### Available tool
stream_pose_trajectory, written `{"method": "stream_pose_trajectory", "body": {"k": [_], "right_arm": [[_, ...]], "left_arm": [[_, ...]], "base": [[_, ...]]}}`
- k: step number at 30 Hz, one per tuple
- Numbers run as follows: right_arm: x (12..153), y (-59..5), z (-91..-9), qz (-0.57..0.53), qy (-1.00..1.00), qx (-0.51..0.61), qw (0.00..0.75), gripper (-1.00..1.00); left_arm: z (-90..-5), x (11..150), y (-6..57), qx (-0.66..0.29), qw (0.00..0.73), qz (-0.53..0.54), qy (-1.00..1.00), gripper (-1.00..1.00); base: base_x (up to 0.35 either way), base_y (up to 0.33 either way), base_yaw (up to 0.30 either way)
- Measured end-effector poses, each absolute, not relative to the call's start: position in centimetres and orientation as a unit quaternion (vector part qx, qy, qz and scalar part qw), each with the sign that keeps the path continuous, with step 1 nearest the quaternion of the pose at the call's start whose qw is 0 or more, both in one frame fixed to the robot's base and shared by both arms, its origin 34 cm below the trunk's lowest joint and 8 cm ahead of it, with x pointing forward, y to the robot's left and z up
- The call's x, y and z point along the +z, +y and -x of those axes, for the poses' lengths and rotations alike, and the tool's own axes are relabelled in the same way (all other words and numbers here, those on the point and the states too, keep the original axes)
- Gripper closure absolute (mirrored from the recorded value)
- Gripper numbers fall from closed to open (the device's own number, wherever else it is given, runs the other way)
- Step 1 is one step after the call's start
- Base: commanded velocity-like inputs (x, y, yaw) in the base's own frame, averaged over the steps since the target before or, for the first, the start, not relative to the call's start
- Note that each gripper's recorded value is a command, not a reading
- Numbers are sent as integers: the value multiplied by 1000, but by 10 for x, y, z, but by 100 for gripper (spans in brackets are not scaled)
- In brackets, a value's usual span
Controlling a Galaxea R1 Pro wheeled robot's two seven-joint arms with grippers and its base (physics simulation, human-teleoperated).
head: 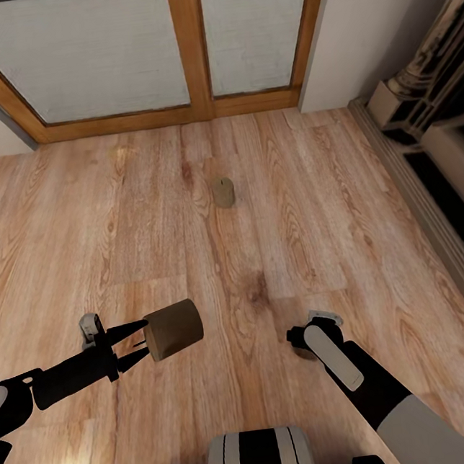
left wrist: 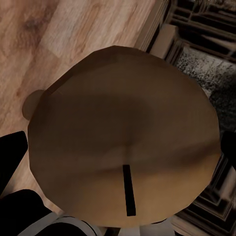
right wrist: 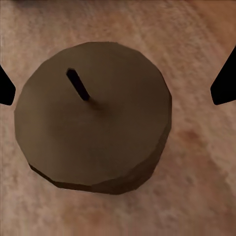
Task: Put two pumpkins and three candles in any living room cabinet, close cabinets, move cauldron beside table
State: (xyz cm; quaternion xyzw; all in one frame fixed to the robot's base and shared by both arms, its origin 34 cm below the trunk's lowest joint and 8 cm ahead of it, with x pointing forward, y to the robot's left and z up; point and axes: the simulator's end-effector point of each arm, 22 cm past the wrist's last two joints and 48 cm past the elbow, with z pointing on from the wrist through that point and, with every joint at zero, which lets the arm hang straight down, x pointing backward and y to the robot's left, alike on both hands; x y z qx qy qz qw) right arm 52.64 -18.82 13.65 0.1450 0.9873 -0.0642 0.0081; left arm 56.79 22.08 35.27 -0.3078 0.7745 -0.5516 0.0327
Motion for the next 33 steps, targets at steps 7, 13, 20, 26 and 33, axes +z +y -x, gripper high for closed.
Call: {"method": "stream_pose_trajectory", "body": {"k": [7, 13, 20, 26, 33], "right_arm": [[133, -198, -523, -160, 985, -70, 1, -100], [132, -201, -524, -166, 984, -71, 0, -100], [132, -201, -524, -167, 984, -70, 0, -100], [132, -200, -524, -167, 984, -68, 0, -100], [126, -198, -520, -166, 984, -65, -5, -100]], "left_arm": [[-568, 353, 221, -552, 33, 308, 775, 100], [-568, 352, 221, -551, 33, 307, 775, 100], [-567, 352, 220, -551, 32, 307, 776, 100], [-567, 351, 221, -550, 32, 307, 776, 100], [-566, 345, 221, -547, 28, 310, 777, 100]], "base": [[35, -47, 0], [35, -15, 0], [17, -1, 0], [28, 0, 0], [1, 0, 0]]}}
